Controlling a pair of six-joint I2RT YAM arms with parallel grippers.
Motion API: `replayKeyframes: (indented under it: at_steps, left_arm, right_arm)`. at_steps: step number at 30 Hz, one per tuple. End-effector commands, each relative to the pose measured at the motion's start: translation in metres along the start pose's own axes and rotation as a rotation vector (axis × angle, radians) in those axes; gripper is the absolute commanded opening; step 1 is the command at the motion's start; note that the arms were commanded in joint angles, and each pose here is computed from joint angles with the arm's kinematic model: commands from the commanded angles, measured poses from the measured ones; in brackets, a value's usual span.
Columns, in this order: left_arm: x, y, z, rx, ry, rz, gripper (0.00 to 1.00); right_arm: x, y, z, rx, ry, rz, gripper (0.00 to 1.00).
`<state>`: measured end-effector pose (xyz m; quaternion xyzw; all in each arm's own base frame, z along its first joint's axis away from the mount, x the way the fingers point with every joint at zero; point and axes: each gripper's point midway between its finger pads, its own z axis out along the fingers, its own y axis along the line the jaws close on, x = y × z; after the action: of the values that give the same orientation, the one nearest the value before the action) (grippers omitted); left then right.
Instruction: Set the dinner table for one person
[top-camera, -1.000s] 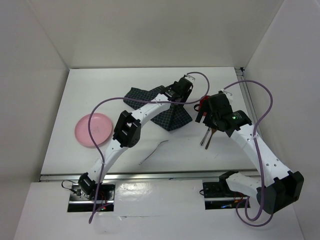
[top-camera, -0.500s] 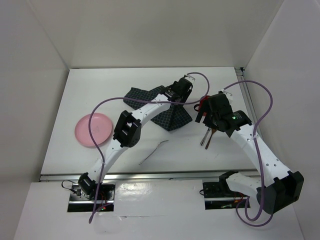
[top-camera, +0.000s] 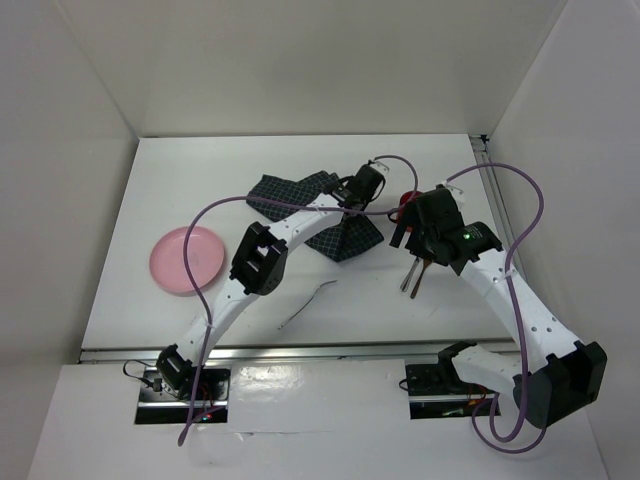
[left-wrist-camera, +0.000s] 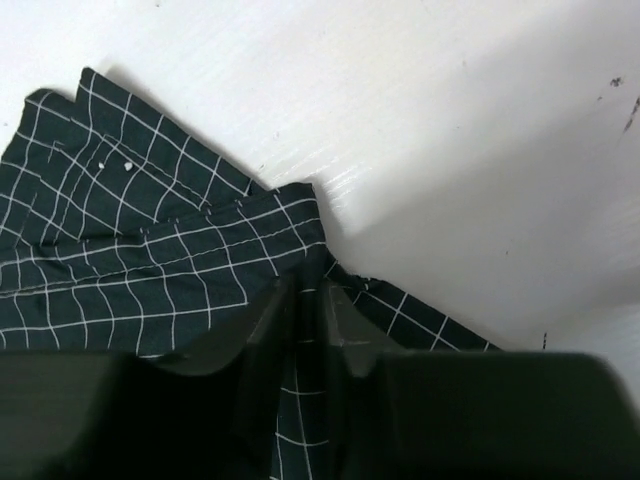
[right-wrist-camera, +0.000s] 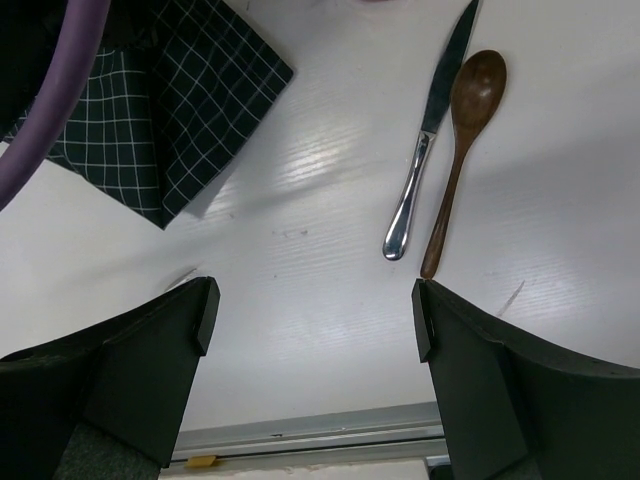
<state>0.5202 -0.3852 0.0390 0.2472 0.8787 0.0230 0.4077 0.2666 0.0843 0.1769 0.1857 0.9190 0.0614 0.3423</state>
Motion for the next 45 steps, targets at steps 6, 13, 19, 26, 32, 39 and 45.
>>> replayKeyframes:
  at_steps: [6, 13, 19, 26, 32, 39, 45]
  left_arm:
    - [-0.050, 0.035, -0.052, -0.093, -0.107, -0.022, 0.03]
    - [-0.071, 0.047, -0.086, -0.080, -0.150, -0.030, 0.00]
    - [-0.064, 0.043, -0.097, -0.064, -0.115, -0.017, 0.00]
    - [-0.065, 0.070, -0.135, -0.078, -0.118, -0.119, 0.00]
    - [-0.025, 0.102, -0.163, -0.116, -0.054, -0.301, 0.00]
    - [0.004, 0.115, -0.190, -0.153, -0.058, -0.492, 0.00]
    - [0.014, 0.118, -0.196, -0.177, -0.045, -0.545, 0.00]
  right_arm:
    - [-0.001, -0.001, 0.002, 0.006, -0.004, 0.017, 0.91]
    - [-0.003, 0.012, 0.008, -0.030, 0.017, -0.002, 0.92]
    - [-0.004, 0.015, 0.009, -0.037, 0.024, -0.002, 0.93]
    - [0.003, 0.029, 0.011, -0.118, 0.056, -0.007, 0.91]
    - [0.035, 0.058, 0.028, -0.259, 0.187, 0.107, 0.76]
    - [0.064, 0.057, 0.080, -0.184, 0.235, 0.284, 0.61]
    - [0.062, 0.069, 0.121, -0.134, 0.250, 0.362, 0.71]
